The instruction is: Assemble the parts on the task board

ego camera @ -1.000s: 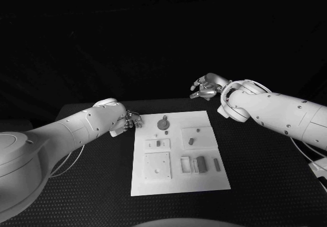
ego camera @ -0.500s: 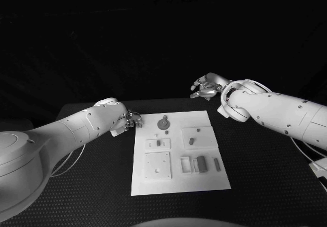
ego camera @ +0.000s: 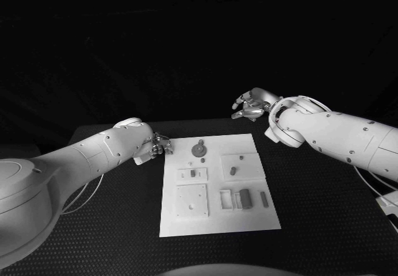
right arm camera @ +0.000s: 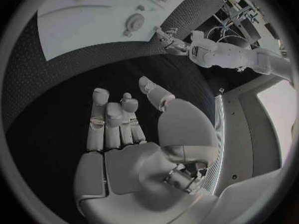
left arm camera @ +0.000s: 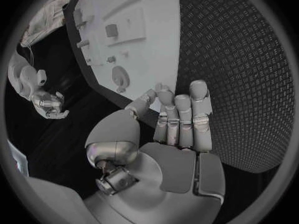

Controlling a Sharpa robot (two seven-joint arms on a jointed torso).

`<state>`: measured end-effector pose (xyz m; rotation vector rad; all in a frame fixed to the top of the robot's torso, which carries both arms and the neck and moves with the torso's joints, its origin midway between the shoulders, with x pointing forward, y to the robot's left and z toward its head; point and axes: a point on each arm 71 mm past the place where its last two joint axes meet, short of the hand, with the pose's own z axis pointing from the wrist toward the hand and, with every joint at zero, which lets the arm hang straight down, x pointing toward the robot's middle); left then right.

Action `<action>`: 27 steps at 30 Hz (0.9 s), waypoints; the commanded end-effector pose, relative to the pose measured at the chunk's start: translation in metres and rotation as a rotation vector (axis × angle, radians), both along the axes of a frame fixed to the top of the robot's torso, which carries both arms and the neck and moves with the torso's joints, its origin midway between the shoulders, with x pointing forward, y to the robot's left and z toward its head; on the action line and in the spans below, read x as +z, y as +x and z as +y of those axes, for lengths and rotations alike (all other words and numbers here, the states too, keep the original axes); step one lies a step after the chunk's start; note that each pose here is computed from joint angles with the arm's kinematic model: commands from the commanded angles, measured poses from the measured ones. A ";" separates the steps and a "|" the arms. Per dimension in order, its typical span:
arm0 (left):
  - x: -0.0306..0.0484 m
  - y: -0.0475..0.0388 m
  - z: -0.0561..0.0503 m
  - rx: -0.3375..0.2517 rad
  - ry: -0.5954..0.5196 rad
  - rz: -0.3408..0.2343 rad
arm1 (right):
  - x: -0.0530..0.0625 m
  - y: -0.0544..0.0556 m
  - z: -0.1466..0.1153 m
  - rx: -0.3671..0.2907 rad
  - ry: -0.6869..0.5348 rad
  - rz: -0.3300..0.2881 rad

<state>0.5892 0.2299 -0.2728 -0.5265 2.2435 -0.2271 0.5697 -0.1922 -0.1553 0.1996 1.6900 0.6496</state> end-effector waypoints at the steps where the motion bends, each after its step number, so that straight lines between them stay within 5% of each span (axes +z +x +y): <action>1: -0.0009 -0.0008 -0.003 -0.017 -0.015 0.015 | 0.000 0.000 0.001 0.016 -0.004 0.005; 20: 0.0025 -0.0041 0.009 0.038 -0.098 0.004 | 0.000 -0.001 -0.004 0.009 -0.006 0.007; 27: 0.0204 -0.0087 0.010 0.038 -0.151 -0.026 | -0.001 0.000 -0.008 0.003 -0.008 0.008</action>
